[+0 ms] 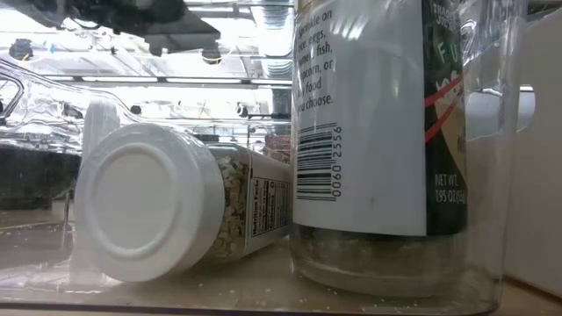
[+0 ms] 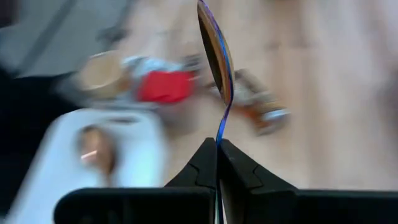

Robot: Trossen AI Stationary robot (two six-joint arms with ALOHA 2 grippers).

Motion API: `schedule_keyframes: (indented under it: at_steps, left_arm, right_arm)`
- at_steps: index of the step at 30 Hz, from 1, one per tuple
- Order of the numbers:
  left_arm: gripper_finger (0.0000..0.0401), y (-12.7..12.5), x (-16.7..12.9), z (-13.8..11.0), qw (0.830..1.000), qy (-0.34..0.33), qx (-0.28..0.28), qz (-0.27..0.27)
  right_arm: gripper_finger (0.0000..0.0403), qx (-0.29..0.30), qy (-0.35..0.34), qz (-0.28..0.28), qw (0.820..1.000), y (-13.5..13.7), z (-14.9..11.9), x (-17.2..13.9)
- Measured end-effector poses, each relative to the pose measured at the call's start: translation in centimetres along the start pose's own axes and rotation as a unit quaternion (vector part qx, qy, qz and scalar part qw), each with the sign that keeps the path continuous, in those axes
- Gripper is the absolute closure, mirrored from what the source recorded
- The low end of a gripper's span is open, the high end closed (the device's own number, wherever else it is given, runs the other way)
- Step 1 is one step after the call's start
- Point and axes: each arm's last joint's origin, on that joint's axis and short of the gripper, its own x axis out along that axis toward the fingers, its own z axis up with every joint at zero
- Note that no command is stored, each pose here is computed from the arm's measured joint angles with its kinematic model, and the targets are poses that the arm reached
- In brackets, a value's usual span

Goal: Pick & Place Food Item
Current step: Put the blue spoon into the white bin

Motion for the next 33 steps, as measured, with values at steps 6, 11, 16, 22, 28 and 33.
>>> schedule_keyframes:
  at_steps: [6, 11, 16, 22, 28, 33]
  left_arm:
    - [0.0248, 0.5, -1.3, -1.0, 0.999, -0.015, -0.029, -0.034]
    - [0.0256, 0.4, -1.3, -1.6, 0.999, -0.004, -0.037, -0.036]
    - [0.026, 0.3, -1.2, -1.7, 0.999, -0.002, -0.032, -0.037]
    - [0.0261, 0.3, -1.2, -1.7, 0.999, -0.004, -0.032, -0.037]
    - [0.0261, 0.3, -1.2, -1.7, 0.999, -0.003, -0.032, -0.037]
    - [0.0261, 0.3, -1.2, -1.6, 0.999, -0.003, -0.032, -0.036]
  right_arm:
    - [0.0402, 0.015, 0.053, 0.13, 0.99, 1.0, -0.4, 1.9]
    - [0.0402, 0.017, 0.06, 0.224, 0.973, 2.0, -0.2, 4.0]
    - [0.0403, 0.013, 0.092, 0.294, 0.951, 3.1, -0.8, 6.0]
    - [0.0403, 0.019, 0.106, 0.364, 0.925, 3.7, -1.1, 8.2]
    - [0.0403, 0.023, 0.127, 0.42, 0.898, 4.3, -1.9, 10.2]
    - [0.0403, 0.026, 0.142, 0.451, 0.881, 4.5, -2.6, 11.7]
